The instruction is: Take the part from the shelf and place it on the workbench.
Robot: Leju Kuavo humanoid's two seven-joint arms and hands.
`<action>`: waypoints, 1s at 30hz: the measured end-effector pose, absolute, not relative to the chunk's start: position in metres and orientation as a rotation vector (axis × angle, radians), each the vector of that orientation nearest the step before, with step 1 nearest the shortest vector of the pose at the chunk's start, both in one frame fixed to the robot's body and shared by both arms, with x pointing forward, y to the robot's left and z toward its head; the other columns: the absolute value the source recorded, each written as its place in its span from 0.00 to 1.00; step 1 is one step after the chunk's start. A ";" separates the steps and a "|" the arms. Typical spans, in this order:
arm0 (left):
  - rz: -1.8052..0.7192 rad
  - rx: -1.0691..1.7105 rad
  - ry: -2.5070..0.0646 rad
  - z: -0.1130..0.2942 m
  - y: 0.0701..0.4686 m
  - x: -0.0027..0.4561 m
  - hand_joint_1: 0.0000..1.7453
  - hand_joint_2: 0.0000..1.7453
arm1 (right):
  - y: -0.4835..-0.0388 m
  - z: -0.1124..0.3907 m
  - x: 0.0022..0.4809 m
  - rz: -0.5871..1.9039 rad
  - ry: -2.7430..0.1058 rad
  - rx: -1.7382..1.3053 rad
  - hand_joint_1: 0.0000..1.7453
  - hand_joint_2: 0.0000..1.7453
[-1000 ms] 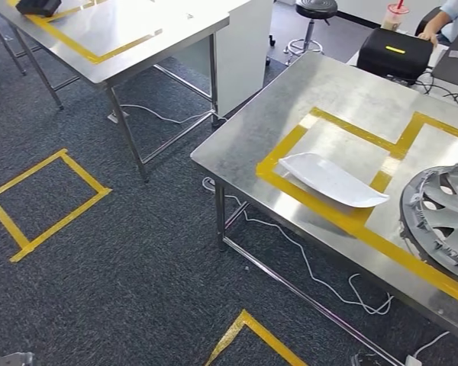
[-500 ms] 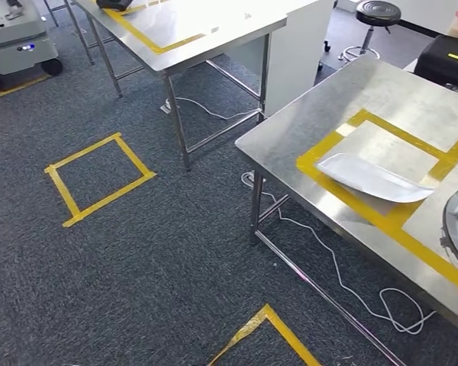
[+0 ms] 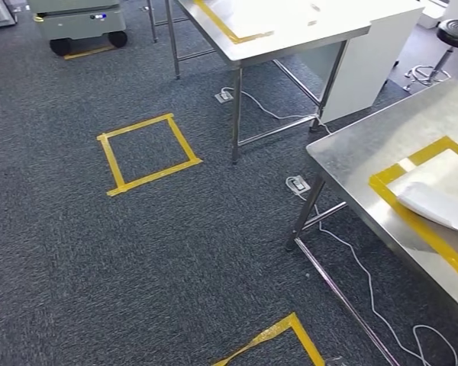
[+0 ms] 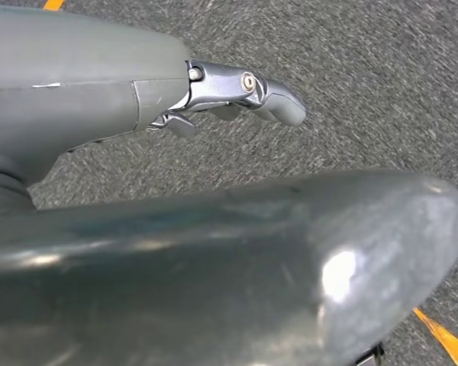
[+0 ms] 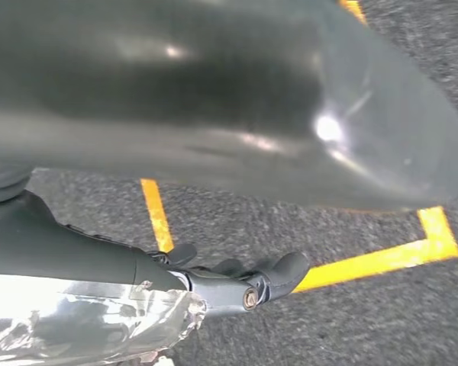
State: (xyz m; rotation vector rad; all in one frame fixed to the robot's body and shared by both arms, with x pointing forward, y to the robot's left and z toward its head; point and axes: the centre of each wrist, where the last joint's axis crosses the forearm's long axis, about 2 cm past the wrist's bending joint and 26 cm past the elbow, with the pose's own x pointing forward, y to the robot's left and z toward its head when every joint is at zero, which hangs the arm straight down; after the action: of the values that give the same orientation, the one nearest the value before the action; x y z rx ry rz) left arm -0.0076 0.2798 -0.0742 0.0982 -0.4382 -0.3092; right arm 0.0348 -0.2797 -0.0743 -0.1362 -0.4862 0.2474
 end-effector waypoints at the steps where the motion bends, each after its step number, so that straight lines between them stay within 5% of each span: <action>1: -0.315 0.099 -0.439 -0.074 0.279 -0.007 0.00 0.00 | -0.280 -0.074 0.033 0.249 -0.482 -0.137 0.00 0.00; 30: -0.363 0.122 -0.453 -0.079 0.283 -0.002 0.00 0.00 | -0.277 -0.065 0.045 0.256 -0.487 -0.109 0.00 0.00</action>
State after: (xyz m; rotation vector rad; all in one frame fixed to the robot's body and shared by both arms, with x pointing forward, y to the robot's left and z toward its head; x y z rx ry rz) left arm -0.0015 0.2826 -0.0790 0.1222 -0.4533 -0.3633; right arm 0.0451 -0.2769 -0.0653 -0.1088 -0.4866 0.2562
